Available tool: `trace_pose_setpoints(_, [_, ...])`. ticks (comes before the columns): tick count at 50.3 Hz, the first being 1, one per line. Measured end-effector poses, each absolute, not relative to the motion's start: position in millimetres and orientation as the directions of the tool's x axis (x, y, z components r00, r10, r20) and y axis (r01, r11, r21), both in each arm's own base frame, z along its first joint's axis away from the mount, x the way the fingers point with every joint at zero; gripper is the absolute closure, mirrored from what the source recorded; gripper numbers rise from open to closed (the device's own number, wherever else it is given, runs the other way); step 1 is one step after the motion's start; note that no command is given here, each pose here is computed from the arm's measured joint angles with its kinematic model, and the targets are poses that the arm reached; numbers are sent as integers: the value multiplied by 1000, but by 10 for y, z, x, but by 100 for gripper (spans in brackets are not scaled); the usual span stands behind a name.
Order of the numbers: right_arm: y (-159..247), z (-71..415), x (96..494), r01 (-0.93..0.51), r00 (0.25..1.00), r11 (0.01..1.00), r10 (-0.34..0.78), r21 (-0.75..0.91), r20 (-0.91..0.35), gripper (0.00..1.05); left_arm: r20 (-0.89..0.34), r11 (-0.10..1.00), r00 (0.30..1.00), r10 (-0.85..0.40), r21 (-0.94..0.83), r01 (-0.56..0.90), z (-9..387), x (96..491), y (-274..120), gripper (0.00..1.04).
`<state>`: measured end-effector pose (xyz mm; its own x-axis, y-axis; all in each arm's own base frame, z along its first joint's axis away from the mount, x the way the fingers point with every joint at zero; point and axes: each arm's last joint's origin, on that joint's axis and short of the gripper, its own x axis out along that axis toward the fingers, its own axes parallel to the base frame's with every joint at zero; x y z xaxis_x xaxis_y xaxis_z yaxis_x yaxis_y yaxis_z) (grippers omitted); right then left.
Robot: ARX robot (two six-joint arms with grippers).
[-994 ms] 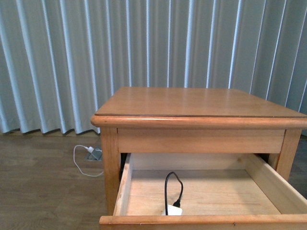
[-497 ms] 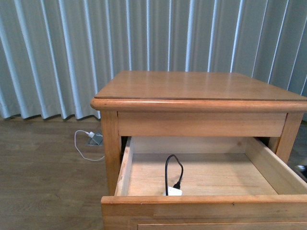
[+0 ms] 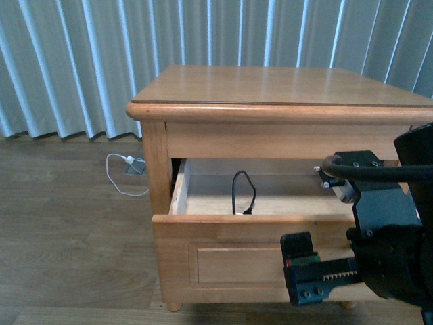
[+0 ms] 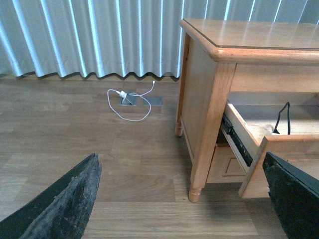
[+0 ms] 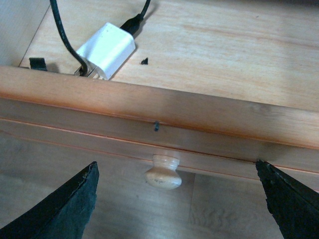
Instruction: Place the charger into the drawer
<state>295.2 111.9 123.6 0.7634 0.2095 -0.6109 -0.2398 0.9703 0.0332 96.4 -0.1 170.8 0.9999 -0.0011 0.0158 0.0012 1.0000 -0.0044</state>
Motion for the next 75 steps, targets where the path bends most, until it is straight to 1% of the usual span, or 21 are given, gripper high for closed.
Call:
trace_pose_setpoints(7, [1100, 1207, 3218, -190, 815, 981, 174, 28, -552, 9, 16, 1000, 1000, -1, -4, 1, 1708, 964, -1, 6])
trace_pose_setpoints(15, [1071, 1109, 3491, -125, 843, 991, 131, 47, -522, 9, 16, 1000, 1000, -1, -4, 1, 1708, 964, -1, 6])
trace_pose_setpoints(30, [1059, 1063, 3821, -31, 907, 998, 51, 54, -417, 9, 16, 1000, 1000, -1, -4, 1, 1708, 964, -1, 6])
trace_pose_setpoints(45, [1079, 1053, 4035, 47, 921, 997, -18, 67, -388, 9, 16, 1000, 1000, -1, -4, 1, 1708, 964, -1, 6])
trace_pose_setpoints(75, [1093, 973, 4177, 118, 927, 990, -81, 80, -367, 9, 16, 1000, 1000, -1, -4, 1, 1708, 964, -1, 6])
